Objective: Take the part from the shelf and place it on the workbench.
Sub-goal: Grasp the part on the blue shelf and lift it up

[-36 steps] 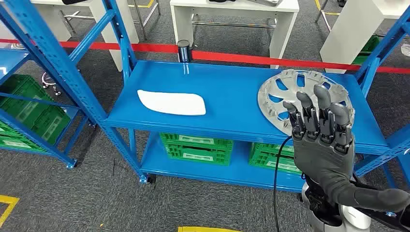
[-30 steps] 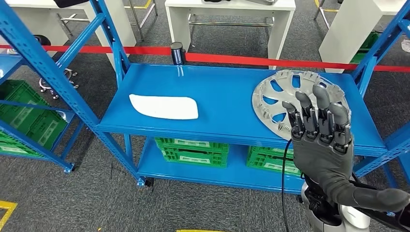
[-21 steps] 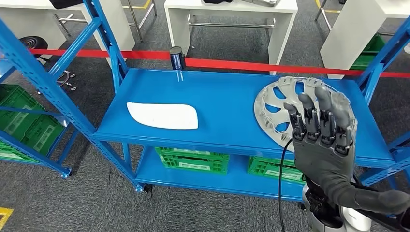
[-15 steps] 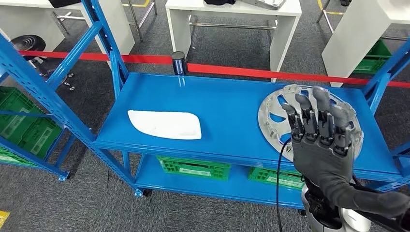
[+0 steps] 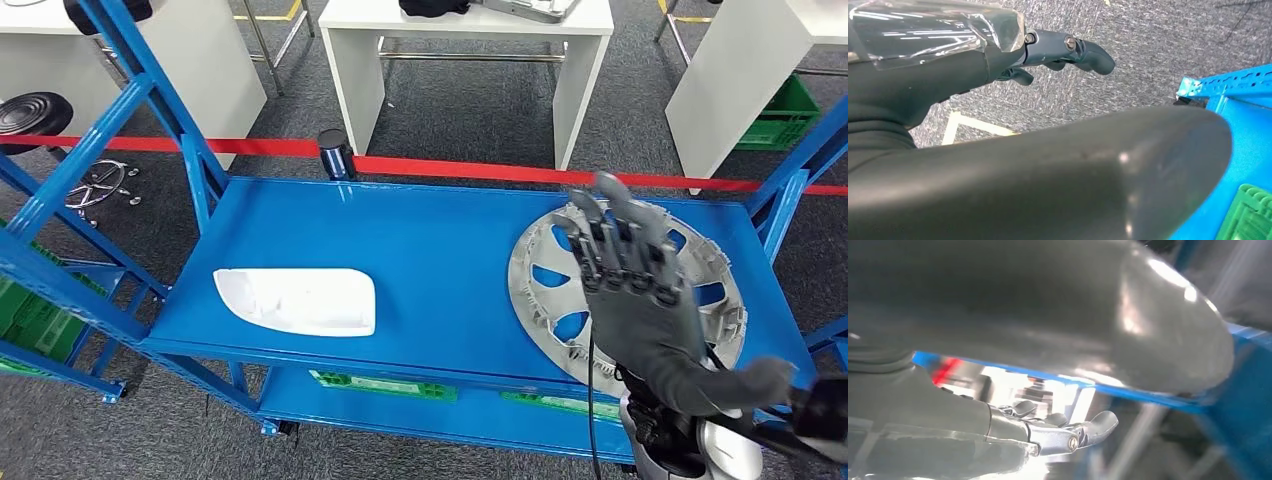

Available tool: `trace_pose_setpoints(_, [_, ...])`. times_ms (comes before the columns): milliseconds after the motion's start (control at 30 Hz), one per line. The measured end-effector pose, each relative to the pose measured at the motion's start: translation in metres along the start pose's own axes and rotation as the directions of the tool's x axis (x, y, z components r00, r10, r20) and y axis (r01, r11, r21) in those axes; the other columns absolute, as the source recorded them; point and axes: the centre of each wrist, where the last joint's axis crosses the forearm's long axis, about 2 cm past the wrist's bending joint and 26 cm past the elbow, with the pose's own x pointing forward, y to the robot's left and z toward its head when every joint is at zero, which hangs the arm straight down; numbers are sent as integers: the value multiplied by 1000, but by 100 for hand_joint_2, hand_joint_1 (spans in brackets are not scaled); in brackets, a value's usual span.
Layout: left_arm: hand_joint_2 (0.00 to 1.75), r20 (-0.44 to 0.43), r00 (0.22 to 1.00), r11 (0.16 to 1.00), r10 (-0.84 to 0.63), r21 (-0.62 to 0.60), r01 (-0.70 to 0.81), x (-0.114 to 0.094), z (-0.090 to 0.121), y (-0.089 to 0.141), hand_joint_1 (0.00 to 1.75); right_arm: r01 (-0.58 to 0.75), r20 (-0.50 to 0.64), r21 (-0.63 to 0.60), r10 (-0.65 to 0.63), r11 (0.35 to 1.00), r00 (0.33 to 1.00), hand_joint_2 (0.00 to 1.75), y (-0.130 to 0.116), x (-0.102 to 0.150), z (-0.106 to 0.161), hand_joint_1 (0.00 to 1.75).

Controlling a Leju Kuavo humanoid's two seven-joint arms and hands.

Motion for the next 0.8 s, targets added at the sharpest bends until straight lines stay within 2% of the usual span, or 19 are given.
trace_pose_setpoints(133, [0, -13, 1000, 1000, -3, -1, 3, -5, 5, -1, 0, 36, -136, -32, -41, 999, 990, 175, 2, -7, 6, 0])
trace_pose_setpoints(167, [0, -16, 1000, 1000, -7, -3, 7, -6, 5, -1, 0, 33, -154, -33, -38, 999, 987, 131, 2, -8, 8, 0])
trace_pose_setpoints(267, [0, -26, 999, 1000, -22, 1, 22, -8, 7, -1, 0, -34, -212, 2, 34, 999, 977, 131, 2, -9, 11, 0])
trace_pose_setpoints(300, [0, -30, 999, 1000, -29, 3, 29, -8, 7, 0, 0, -66, -239, 27, 71, 997, 968, 175, 3, -10, 13, 0])
trace_pose_setpoints(433, [0, -38, 998, 999, -55, -4, 54, -8, 5, -3, 0, -226, -359, 140, 262, 964, 896, 175, 2, -12, 18, 0])
trace_pose_setpoints(533, [0, -44, 998, 999, -41, -6, 41, -9, 2, -9, 0, -431, -438, 230, 489, 872, 755, 175, -3, -14, 23, 0])
trace_pose_setpoints(633, [0, -59, 998, 1000, -24, 7, 24, -14, 1, -13, 0, -629, -472, 374, 723, 682, 504, 175, -11, -11, 32, 0])
trace_pose_setpoints(700, [0, -69, 998, 1000, -15, 11, 16, -17, 0, -16, 0, -678, -471, 454, 802, 578, 368, 175, -18, -7, 40, 0])
trace_pose_setpoints(733, [0, -73, 997, 1000, -12, 13, 13, -18, 0, -17, 0, -686, -469, 477, 819, 549, 330, 175, -21, -4, 44, 0])
trace_pose_setpoints(800, [0, -78, 997, 1000, -6, 14, 7, -20, -1, -19, 0, -690, -465, 501, 835, 522, 294, 175, -24, 0, 48, 0])
